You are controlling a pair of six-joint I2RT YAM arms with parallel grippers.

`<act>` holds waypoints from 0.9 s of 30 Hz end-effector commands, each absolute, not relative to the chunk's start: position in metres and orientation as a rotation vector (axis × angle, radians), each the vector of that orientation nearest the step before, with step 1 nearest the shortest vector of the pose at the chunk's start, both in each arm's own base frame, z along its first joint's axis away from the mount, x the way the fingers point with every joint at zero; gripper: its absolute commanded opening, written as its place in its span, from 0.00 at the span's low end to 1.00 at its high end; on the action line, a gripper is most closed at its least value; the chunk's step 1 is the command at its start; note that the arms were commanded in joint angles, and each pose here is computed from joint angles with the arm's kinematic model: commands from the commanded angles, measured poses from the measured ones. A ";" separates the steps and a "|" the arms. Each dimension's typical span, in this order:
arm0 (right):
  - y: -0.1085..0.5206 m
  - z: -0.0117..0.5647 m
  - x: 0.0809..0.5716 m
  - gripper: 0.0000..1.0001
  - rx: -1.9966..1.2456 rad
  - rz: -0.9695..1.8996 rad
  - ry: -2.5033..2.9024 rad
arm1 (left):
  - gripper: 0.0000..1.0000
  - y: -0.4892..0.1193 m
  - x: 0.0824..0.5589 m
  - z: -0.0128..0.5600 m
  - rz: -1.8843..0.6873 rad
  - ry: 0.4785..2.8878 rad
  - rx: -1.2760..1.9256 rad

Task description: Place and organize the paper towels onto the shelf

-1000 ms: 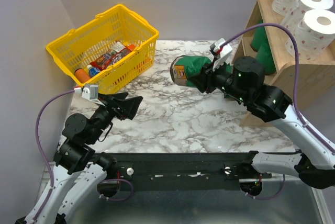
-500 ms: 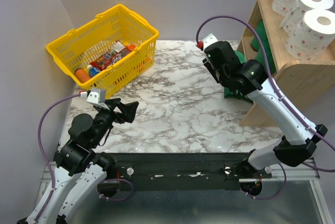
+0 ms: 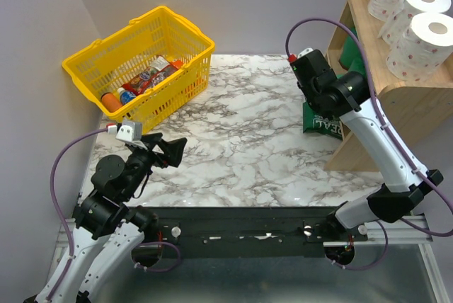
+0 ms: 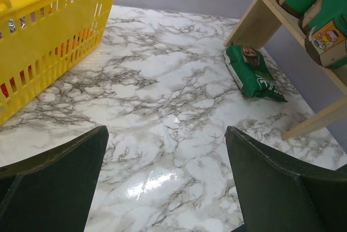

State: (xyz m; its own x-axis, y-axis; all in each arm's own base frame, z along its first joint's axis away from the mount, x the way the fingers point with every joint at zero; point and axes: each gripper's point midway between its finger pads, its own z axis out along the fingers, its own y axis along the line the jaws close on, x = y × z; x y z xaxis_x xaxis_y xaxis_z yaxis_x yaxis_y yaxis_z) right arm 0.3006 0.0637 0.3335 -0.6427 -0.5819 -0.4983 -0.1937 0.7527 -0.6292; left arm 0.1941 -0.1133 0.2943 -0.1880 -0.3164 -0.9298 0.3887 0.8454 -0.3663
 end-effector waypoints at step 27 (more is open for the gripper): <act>-0.006 0.328 0.292 0.60 -0.376 -1.146 2.281 | 0.99 -0.105 0.189 0.298 -0.603 1.620 0.054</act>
State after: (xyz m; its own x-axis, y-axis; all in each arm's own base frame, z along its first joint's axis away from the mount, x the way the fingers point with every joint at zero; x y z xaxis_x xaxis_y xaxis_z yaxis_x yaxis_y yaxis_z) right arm 0.3087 0.0201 0.3305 -0.7406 -0.4734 -0.4769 0.0122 0.7001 -0.7139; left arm 0.1909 -0.1104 0.2973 -0.1701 -0.3170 -0.9330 0.3926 0.8466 -0.3593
